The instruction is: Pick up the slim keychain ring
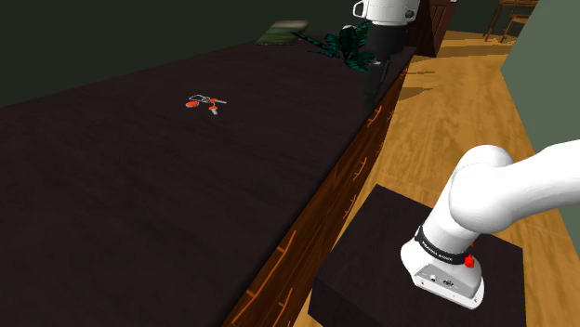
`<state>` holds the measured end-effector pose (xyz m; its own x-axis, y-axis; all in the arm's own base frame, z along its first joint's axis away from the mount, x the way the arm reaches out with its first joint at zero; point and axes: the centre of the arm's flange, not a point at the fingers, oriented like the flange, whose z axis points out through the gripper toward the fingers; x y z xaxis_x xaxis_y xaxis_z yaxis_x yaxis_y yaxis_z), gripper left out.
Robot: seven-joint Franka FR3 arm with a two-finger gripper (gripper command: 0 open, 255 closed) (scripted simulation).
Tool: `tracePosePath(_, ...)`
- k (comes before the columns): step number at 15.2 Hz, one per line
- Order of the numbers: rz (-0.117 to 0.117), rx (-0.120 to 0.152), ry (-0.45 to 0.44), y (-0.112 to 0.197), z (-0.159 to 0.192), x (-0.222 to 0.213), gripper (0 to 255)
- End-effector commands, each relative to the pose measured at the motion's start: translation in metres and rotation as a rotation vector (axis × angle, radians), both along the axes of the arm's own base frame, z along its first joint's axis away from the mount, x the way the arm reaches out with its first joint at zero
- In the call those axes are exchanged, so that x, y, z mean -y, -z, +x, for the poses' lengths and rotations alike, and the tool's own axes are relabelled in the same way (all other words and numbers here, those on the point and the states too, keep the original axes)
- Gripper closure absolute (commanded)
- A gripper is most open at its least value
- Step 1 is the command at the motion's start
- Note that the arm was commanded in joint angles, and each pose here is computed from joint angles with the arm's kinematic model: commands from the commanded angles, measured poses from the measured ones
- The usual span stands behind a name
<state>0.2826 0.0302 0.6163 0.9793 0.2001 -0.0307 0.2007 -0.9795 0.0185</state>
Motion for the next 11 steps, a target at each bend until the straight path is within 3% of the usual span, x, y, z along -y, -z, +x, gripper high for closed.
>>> tracePosePath(1, 0.000, 0.000, 0.000, 0.000, 0.000, 0.000, 0)
tracePosePath(11, 0.027, 0.024, -0.086, -0.002, 0.115, -0.052, 0)
